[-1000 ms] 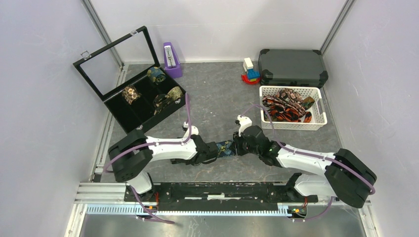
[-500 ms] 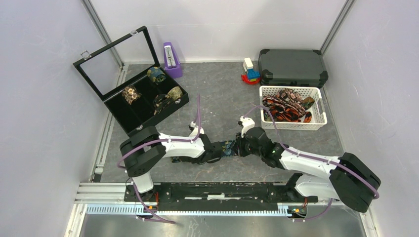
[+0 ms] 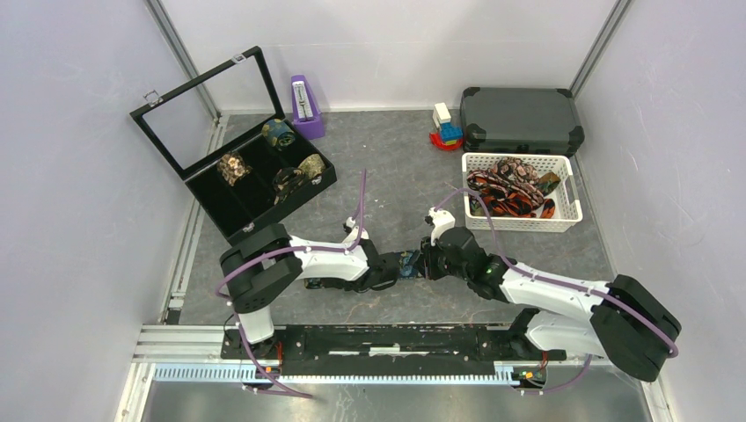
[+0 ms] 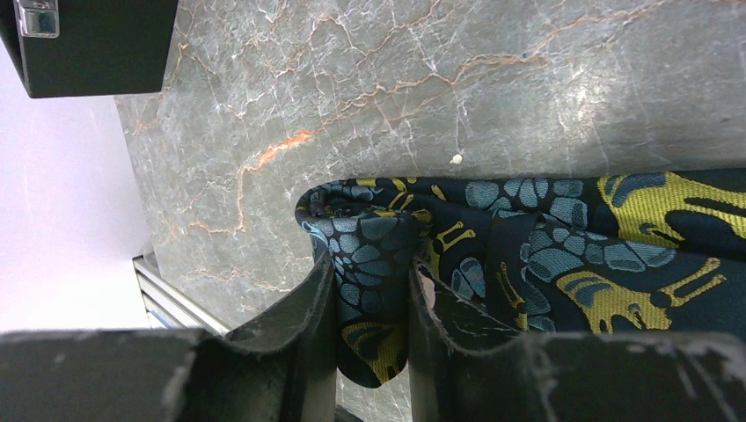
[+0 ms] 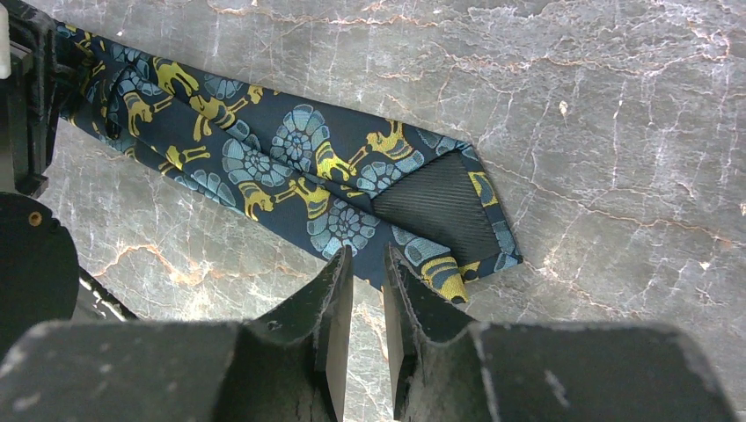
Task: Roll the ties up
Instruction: Roll the tie at the center of the board.
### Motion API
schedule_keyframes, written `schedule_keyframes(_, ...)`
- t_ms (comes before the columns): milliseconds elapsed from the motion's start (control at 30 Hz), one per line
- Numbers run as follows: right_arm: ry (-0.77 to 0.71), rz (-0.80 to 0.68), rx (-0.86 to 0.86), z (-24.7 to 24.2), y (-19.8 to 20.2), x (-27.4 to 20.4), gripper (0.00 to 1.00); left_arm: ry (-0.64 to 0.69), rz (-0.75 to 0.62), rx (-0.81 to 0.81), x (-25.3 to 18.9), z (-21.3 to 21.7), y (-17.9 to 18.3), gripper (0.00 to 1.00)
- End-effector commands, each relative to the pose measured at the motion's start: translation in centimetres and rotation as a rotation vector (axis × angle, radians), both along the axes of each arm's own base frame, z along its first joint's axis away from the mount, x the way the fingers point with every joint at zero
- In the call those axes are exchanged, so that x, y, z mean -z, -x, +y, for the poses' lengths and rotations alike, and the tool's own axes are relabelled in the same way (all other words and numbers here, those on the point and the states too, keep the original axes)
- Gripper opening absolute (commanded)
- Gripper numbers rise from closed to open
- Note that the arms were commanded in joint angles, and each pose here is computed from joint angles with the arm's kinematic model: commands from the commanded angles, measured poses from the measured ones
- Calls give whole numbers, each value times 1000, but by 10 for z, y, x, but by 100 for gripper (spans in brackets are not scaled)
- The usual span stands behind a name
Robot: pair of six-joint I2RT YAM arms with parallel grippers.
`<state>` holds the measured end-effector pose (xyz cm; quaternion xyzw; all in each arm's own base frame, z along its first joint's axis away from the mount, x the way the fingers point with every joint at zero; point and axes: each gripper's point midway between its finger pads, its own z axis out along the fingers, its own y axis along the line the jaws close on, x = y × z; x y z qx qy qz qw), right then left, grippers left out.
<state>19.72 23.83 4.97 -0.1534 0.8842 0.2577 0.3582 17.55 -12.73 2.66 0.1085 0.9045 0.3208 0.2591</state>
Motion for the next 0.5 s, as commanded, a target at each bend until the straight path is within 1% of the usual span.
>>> schedule_keyframes(0,-18,-30,20,-1,-5,-9,25,375,6,-52,40,-73,-4,27)
schedule_keyframes(67,-22,-30,21,0,-5,-10,25,388,6,-53,40,-75,-4,33)
schedule_keyframes(267,-27,-31,18,1,-6,-13,25,418,-3,-49,32,-81,-6,45)
schedule_keyframes(400,-32,-34,18,3,-6,-16,25,440,-16,-42,24,-84,-9,48)
schedule_keyframes(467,-33,-35,17,3,-7,-18,25,447,-19,-37,21,-85,-9,51)
